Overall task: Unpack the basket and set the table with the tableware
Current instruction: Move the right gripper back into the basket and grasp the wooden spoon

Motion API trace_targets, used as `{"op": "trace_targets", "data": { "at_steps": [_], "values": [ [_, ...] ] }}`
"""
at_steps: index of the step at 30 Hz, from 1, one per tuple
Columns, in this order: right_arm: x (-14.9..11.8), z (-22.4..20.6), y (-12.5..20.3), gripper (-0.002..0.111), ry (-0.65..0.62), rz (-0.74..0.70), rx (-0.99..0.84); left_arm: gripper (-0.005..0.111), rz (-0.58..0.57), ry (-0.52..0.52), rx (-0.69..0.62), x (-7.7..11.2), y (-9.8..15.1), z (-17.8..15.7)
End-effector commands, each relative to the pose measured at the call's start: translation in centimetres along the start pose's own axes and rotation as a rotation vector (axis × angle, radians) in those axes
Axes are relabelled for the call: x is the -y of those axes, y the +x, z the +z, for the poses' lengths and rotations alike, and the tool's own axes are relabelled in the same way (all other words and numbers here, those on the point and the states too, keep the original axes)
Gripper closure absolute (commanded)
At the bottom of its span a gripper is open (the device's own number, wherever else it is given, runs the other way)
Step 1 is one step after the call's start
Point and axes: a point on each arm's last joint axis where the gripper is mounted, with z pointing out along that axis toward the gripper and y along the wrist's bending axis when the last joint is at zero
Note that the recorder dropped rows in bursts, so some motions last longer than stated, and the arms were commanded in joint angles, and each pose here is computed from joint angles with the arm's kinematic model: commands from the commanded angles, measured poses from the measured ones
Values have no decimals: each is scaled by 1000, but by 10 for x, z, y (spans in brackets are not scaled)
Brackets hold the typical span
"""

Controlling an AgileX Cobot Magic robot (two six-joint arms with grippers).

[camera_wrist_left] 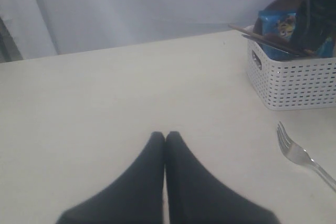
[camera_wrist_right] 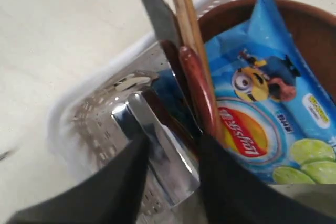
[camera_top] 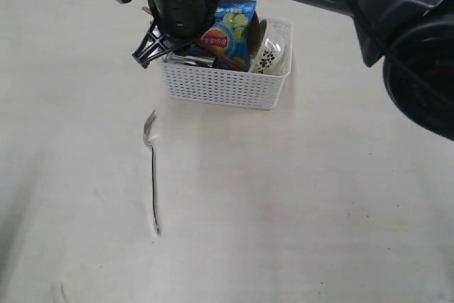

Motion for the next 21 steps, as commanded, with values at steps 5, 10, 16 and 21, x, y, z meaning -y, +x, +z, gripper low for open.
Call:
{"op": "trace_targets", "data": {
  "at_steps": [5,10,16,21],
  "values": [
    [-1,8,-4,58,1,-21,48,107,-7,-1,6,0,-1,-1],
    [-2,23,-1,58,46,-47,31,107,-7,-1,6,0,-1,-1],
    [1,26,-2,58,100,-30,50,107,-7,-1,6,0,-1,-1],
    [-3,36,1,58,95,-38,36,107,-7,-1,6,0,-1,-1]
  ]
}}
